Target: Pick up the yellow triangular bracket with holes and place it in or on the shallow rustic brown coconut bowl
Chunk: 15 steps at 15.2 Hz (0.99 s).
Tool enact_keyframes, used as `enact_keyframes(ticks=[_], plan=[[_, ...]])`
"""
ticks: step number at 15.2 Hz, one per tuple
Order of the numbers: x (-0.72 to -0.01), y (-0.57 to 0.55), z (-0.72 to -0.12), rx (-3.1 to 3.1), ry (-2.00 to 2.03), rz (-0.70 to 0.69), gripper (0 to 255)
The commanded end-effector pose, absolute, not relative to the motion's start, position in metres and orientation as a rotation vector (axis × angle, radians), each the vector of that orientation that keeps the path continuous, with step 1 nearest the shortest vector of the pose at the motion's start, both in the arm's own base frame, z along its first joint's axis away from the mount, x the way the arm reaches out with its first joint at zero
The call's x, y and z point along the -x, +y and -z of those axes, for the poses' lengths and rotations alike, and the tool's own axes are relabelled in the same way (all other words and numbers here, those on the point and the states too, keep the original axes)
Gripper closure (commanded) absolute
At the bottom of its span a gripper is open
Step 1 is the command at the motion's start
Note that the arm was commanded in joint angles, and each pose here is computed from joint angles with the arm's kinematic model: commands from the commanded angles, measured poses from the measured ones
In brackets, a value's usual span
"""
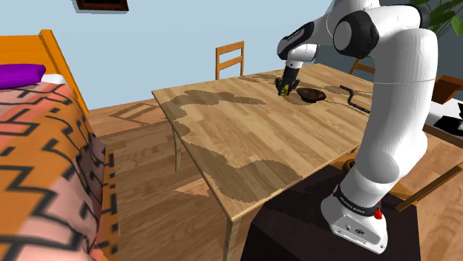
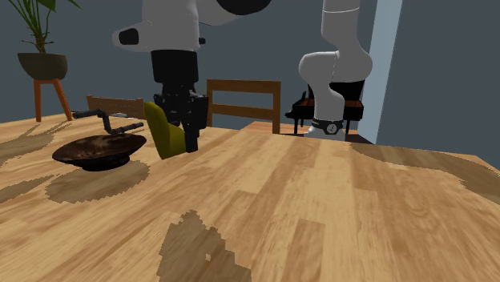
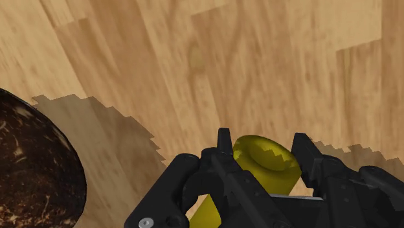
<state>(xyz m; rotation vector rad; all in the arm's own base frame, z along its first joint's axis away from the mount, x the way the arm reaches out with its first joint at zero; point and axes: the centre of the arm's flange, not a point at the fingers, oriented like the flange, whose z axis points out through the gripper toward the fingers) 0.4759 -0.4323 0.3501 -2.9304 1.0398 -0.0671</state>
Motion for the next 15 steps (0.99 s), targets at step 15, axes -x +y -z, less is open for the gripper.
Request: enact_keyframes(ticks=[15], plan=[[-0.437,-0.501,-0.392,2.930,1.040,0.067,255]])
